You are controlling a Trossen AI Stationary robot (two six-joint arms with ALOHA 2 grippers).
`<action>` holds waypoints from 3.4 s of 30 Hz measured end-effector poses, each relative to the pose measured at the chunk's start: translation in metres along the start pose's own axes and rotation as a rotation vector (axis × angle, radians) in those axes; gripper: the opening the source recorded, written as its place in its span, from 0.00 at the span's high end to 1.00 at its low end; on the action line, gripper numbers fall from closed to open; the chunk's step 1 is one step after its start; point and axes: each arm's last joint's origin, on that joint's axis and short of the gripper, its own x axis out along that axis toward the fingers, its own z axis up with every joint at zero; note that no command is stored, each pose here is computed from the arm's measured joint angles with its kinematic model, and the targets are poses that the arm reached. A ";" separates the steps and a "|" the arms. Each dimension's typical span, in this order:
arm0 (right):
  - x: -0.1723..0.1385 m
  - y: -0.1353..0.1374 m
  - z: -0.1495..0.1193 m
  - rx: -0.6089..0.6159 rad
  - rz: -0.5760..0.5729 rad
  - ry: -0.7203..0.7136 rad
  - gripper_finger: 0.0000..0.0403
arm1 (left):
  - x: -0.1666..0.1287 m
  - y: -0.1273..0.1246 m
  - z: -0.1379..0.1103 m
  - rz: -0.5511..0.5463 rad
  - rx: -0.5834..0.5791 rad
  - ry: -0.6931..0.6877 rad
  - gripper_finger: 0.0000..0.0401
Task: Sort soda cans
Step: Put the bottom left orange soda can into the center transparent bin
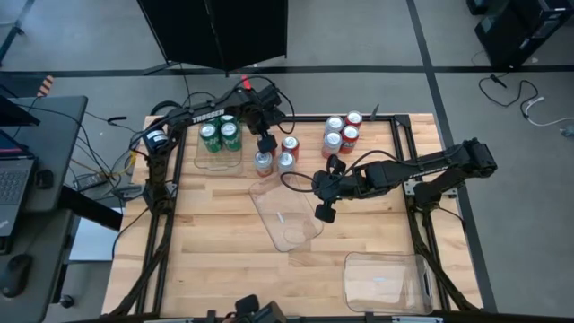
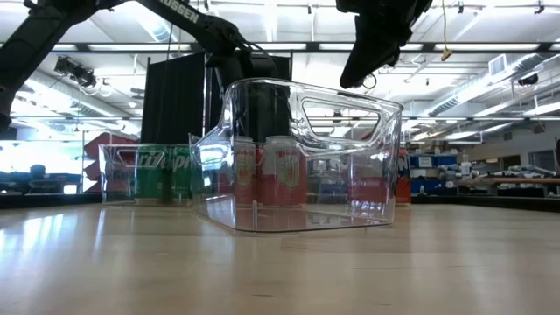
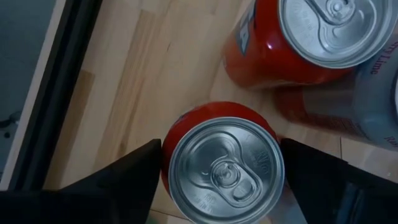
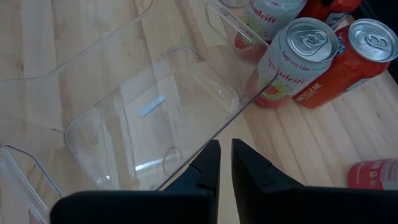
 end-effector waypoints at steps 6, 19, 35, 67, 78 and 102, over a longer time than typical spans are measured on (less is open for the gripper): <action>0.000 0.000 0.000 0.000 0.000 0.000 0.93 | -0.001 0.000 -0.002 0.000 0.007 0.022 0.29; -0.001 0.002 -0.001 0.001 0.004 0.000 0.93 | -0.048 0.000 0.016 0.078 0.028 -0.013 0.37; 0.000 -0.001 0.000 0.007 -0.002 0.002 0.93 | -0.133 -0.037 0.006 0.092 0.102 -0.160 0.37; 0.002 -0.008 0.000 0.016 -0.019 0.024 0.93 | -0.091 -0.172 -0.050 -0.135 0.553 0.007 0.37; 0.002 -0.008 0.001 0.018 -0.017 0.023 0.93 | -0.043 -0.170 -0.062 -0.092 0.583 0.034 0.37; 0.002 -0.008 0.001 0.023 -0.017 0.021 0.93 | -0.034 -0.175 -0.084 -0.035 0.592 0.210 0.37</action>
